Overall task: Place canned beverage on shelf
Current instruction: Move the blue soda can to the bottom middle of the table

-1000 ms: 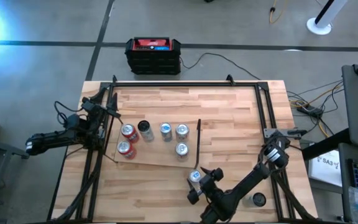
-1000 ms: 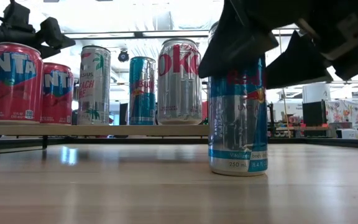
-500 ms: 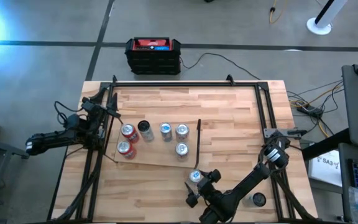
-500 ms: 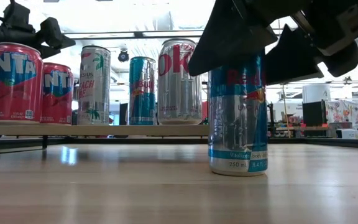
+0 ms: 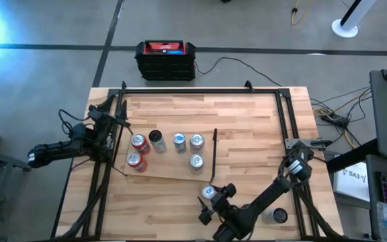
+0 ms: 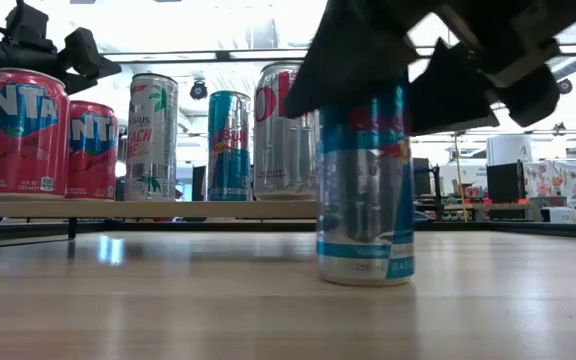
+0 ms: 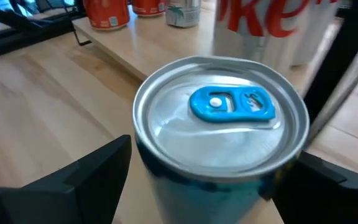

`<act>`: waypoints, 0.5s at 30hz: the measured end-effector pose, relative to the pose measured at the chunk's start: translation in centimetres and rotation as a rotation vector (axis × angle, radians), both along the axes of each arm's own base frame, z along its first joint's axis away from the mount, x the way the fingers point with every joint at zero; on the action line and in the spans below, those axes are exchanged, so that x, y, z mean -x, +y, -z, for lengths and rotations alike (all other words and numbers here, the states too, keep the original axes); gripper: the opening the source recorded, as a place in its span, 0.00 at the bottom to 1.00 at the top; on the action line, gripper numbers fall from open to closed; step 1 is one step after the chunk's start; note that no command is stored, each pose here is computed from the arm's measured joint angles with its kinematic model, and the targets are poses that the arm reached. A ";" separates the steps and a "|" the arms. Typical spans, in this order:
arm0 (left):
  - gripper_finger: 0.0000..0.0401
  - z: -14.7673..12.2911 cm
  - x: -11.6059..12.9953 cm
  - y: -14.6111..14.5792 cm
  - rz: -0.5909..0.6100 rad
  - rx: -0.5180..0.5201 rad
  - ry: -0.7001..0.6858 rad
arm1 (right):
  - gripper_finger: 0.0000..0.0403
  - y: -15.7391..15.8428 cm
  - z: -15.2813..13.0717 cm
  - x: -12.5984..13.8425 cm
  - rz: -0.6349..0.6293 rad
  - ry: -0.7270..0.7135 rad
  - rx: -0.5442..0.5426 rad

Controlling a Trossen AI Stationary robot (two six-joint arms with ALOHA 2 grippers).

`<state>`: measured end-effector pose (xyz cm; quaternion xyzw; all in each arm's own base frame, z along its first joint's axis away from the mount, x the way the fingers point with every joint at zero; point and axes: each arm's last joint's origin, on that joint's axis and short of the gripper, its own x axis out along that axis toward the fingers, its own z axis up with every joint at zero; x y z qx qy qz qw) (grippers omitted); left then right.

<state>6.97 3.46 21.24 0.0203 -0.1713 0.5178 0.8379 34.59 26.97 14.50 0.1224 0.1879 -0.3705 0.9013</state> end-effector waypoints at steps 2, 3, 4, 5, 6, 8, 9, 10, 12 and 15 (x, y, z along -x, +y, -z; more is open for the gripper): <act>0.77 0.0 0.0 0.0 0.000 0.000 0.000 | 0.80 0.1 -0.1 -0.4 -0.015 -0.007 -0.003; 0.77 0.0 0.0 0.0 0.000 0.000 0.001 | 0.80 0.2 -0.1 -0.5 -0.026 -0.004 0.000; 0.77 0.0 0.0 0.0 0.000 0.000 0.000 | 0.80 0.3 -0.1 -0.7 -0.038 0.000 0.004; 0.77 0.0 0.0 0.0 0.000 0.000 0.000 | 0.80 0.3 -0.2 -0.8 -0.049 0.007 0.007; 0.77 0.0 0.0 0.0 0.000 0.000 0.000 | 0.80 0.3 -0.2 -0.9 -0.058 0.017 0.011; 0.77 0.0 0.0 0.0 0.000 0.000 0.000 | 0.80 0.2 -0.2 -1.0 -0.060 0.024 0.014; 0.77 0.0 0.0 0.0 0.000 0.000 0.000 | 0.80 0.1 -0.1 -1.0 -0.057 0.022 0.004; 0.77 0.0 0.0 0.0 0.000 0.000 0.000 | 0.80 0.1 -0.1 -1.1 -0.054 0.022 -0.007; 0.77 0.0 0.0 0.0 0.000 0.000 0.000 | 0.80 0.0 -0.1 -1.2 -0.048 0.010 -0.031; 0.77 0.0 0.0 0.0 0.000 0.000 0.000 | 0.80 0.2 -0.2 -1.4 -0.048 -0.016 -0.052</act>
